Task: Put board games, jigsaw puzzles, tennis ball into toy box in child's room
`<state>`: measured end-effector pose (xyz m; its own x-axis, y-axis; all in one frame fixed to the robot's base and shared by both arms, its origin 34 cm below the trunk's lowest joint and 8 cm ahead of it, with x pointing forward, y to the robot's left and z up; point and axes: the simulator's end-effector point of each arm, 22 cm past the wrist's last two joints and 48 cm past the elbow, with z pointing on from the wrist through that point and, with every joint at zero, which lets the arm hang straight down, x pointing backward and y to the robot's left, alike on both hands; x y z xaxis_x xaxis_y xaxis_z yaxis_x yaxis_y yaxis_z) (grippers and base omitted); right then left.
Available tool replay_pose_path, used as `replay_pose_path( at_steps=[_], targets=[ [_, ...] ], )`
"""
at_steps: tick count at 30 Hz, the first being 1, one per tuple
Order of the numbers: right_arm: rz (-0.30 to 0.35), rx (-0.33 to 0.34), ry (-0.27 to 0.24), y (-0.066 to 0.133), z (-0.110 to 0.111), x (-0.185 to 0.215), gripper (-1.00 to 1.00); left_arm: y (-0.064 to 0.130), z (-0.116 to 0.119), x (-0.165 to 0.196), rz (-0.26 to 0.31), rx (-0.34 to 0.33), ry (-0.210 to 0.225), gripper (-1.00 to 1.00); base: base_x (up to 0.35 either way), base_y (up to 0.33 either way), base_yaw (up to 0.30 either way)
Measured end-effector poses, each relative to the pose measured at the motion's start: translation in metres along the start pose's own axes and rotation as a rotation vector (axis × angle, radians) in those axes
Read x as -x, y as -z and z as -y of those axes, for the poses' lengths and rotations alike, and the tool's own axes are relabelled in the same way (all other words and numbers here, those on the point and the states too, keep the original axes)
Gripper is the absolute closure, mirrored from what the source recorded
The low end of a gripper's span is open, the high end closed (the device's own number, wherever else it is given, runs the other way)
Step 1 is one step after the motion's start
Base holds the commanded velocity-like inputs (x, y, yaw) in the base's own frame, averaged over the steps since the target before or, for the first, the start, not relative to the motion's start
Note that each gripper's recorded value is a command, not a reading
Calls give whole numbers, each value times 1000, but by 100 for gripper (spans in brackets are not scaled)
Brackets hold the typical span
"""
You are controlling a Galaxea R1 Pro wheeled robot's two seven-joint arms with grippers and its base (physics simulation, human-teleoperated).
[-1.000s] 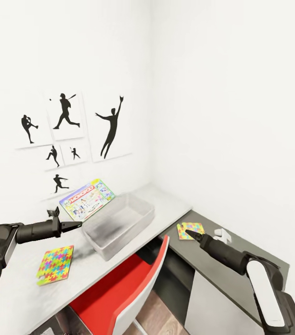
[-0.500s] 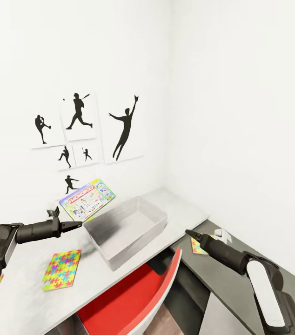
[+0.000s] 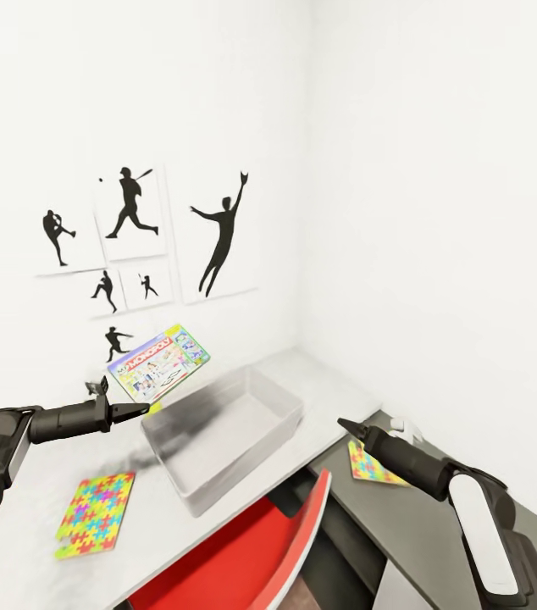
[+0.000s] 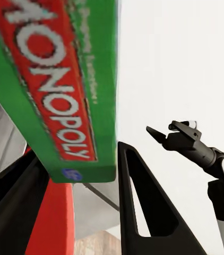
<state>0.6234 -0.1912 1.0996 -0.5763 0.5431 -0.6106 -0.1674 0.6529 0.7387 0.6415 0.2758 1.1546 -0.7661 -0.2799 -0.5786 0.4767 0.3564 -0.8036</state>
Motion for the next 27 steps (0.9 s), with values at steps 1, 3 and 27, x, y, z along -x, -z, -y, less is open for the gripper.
replay_pose_path(
  at_steps=[1,3,27],
  targets=[
    [0,0,0,0,0,0,-100,0,0,0,0,0,0,100,177,67,0],
    [0,-1,0,0,0,0,-100,0,0,0,0,0,0,100,194,48,0],
    [-1,1,2,0,0,-1,-100,0,0,0,1,-1,1,100,91,-10,2]
  ],
)
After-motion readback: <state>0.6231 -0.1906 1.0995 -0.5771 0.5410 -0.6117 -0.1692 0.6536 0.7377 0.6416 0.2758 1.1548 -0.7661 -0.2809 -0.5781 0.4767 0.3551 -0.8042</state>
